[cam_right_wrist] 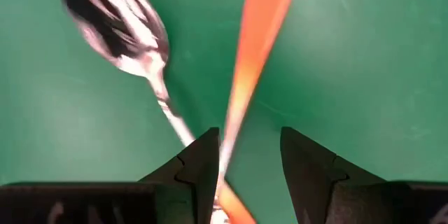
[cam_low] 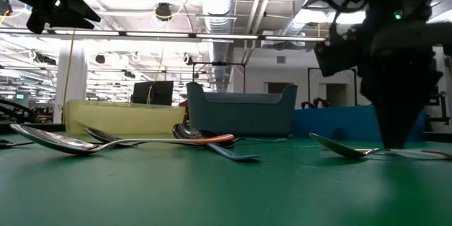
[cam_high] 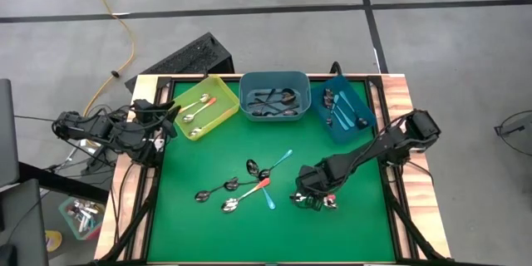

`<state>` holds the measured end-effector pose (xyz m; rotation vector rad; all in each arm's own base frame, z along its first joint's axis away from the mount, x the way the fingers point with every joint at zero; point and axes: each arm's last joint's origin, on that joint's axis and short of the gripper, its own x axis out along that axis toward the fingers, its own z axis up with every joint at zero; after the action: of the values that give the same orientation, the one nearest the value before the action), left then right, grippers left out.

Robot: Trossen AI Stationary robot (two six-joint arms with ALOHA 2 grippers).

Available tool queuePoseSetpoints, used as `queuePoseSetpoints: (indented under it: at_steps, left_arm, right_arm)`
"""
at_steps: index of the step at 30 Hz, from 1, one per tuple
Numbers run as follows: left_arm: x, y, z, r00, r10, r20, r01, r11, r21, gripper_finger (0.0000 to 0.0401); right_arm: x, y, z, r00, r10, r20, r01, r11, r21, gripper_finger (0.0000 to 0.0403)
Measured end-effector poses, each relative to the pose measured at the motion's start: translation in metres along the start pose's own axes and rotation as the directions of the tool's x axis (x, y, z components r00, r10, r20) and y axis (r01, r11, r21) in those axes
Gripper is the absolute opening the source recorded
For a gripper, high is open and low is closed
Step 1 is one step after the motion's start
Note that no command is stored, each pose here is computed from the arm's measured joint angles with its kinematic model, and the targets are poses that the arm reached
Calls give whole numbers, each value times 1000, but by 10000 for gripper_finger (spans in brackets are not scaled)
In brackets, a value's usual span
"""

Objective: Sort silverware by color (type)
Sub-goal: Put the orange spoon into the yellow bin

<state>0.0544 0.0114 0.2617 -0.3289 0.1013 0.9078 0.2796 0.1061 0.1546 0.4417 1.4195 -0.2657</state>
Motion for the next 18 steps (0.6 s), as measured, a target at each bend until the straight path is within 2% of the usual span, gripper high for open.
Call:
queuePoseSetpoints:
  at_steps: [10, 18]
  left_arm:
    - [0, 0, 0, 1000, 17, 15, -17, 1000, -26, 143]
    - [0, 1, 1, 1000, 19, 17, -19, 1000, -20, 143]
  right_arm:
    - [4, -6, 3, 1000, 5, 7, -5, 999, -42, 164]
    - [4, -5, 6, 998, -3, 58, 4, 1000, -16, 164]
